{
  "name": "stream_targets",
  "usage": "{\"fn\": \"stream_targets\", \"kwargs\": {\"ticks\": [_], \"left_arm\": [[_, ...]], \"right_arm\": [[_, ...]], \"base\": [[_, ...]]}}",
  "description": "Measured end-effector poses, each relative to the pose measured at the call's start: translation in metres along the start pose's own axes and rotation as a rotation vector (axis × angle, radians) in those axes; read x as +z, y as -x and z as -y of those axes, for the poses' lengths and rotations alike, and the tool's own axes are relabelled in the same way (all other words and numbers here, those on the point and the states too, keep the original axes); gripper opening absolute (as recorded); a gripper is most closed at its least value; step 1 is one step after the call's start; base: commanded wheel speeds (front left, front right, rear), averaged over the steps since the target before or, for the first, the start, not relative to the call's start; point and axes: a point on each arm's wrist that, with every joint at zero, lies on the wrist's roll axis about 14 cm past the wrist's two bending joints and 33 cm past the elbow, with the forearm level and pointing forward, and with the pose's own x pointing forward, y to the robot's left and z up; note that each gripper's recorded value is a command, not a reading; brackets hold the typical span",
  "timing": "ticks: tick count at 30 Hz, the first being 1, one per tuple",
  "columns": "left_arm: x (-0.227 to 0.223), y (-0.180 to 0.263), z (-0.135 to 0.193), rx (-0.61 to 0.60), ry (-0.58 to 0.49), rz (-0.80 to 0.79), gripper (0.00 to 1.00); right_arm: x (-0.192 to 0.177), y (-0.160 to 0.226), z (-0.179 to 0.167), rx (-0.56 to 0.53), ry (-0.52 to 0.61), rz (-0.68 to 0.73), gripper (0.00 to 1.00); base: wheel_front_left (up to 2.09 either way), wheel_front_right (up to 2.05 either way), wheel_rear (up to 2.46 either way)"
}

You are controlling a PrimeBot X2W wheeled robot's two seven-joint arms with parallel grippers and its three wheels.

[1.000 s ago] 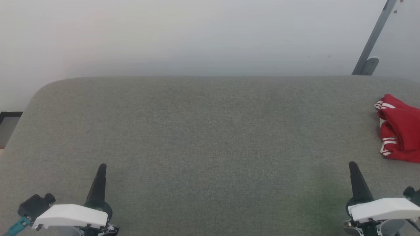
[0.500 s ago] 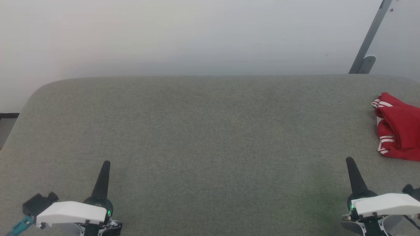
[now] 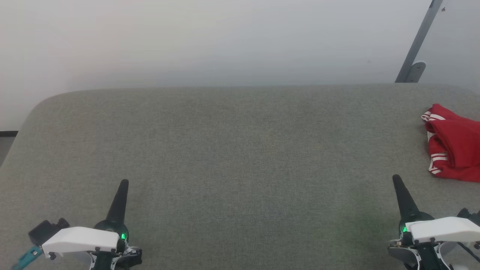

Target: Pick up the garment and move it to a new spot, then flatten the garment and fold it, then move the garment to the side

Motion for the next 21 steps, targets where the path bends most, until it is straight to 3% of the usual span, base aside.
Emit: {"fn": "stream_targets", "kwargs": {"ticks": [21], "left_arm": [[-0.012, -0.008, 0.008, -0.021, 0.167, -0.029, 0.0]], "right_arm": [[0.001, -0.003, -0.007, 0.026, -0.189, -0.01, 0.0]], "base": [[0.0, 0.0, 0.0]]}}
